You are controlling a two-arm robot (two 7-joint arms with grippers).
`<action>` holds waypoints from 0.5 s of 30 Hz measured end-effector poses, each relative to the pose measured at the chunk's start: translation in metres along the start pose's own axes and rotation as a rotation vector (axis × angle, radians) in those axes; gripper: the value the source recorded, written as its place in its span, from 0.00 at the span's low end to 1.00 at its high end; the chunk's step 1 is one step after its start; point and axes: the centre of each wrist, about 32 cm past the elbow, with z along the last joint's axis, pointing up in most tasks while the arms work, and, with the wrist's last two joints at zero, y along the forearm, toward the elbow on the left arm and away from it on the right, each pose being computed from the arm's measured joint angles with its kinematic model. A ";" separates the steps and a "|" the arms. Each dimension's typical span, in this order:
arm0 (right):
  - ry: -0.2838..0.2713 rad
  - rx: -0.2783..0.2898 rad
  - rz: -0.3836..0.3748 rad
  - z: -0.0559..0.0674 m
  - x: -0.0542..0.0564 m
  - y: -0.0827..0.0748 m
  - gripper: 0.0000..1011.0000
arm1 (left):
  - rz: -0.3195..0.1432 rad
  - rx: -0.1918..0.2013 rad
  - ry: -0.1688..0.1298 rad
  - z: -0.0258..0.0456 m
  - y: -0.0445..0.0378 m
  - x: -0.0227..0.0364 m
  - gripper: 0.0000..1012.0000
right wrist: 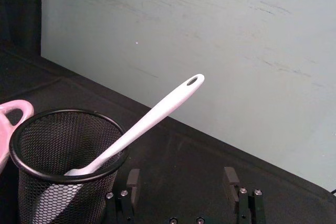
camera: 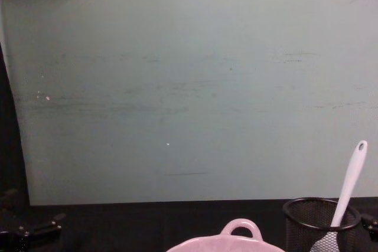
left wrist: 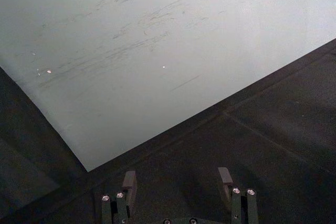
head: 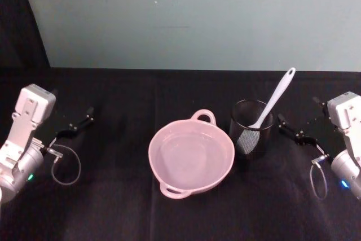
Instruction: Use the one hand to pick up the spoon and stir the clear water in the bowl.
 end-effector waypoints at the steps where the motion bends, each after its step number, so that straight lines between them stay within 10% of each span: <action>1: 0.000 0.000 0.000 0.000 0.000 0.000 0.99 | 0.000 0.000 0.000 0.0000 0.0000 0.0000 0.99; 15: 0.000 0.000 0.000 0.000 0.000 0.000 0.99 | 0.000 0.000 0.000 0.0000 0.0000 0.0000 0.99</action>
